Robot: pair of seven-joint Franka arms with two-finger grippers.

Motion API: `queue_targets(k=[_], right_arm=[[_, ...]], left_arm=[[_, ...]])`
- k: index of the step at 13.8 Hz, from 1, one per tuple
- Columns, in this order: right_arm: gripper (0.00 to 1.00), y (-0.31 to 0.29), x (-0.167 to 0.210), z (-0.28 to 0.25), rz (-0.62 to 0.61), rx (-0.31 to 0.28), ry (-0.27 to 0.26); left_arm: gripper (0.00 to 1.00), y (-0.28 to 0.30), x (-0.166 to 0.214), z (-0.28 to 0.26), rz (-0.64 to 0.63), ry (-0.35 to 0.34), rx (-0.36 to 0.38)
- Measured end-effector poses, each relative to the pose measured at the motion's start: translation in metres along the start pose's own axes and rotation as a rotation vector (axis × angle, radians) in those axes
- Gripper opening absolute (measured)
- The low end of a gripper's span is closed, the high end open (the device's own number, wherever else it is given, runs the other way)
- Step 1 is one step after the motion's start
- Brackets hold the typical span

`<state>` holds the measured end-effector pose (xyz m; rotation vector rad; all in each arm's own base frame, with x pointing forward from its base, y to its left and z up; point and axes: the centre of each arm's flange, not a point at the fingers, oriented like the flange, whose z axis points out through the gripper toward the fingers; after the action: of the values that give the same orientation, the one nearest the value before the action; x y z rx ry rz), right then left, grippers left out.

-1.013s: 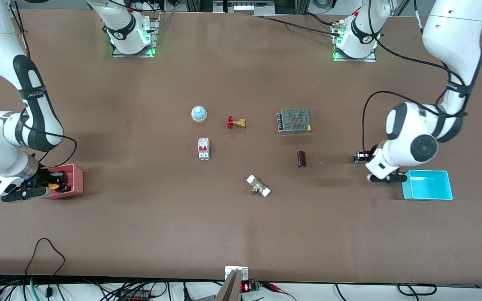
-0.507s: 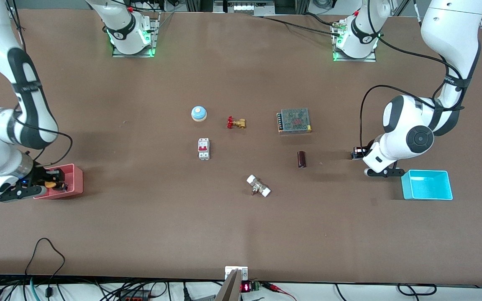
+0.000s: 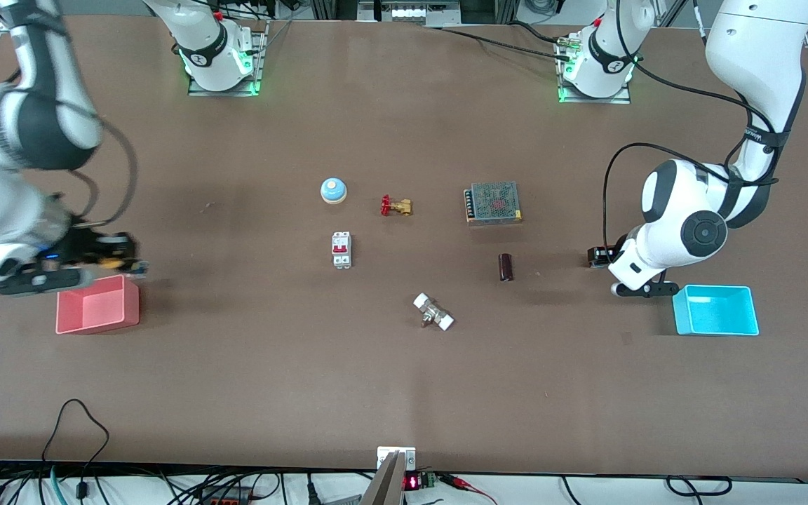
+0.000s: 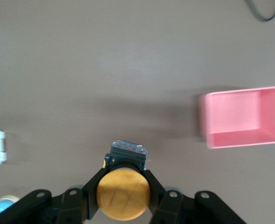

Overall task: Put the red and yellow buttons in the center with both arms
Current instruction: 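Carry the yellow button toward the breaker while the left gripper carries the red button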

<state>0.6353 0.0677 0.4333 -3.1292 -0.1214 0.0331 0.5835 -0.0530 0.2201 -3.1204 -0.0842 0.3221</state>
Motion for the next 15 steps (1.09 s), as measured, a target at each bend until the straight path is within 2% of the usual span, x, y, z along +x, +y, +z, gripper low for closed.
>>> queue_targets(k=[1, 2, 4, 6, 11, 15], right_arm=[[0.37, -0.029, -0.001, 0.012, 0.031, 0.003, -0.009], [0.37, -0.054, -0.002, 0.026, 0.056, 0.007, -0.009], [0.37, -0.08, -0.001, 0.056, 0.077, 0.02, 0.005], [0.37, -0.084, 0.0, 0.083, 0.093, 0.034, 0.021], [0.37, -0.095, 0.001, 0.123, 0.089, 0.051, 0.02], [0.37, -0.114, -0.002, 0.157, 0.068, 0.066, 0.02]], left_arm=[[0.95, 0.001, 0.0, -0.001, 0.0, 0.001, 0.0], [1.0, 0.002, 0.0, -0.003, 0.002, 0.004, -0.001], [1.0, 0.005, 0.0, -0.022, 0.007, 0.013, 0.002], [1.0, 0.006, -0.001, -0.066, 0.007, -0.002, 0.016], [1.0, 0.002, -0.007, -0.193, -0.005, 0.013, 0.036], [1.0, -0.001, -0.017, -0.254, 0.018, 0.002, 0.043]])
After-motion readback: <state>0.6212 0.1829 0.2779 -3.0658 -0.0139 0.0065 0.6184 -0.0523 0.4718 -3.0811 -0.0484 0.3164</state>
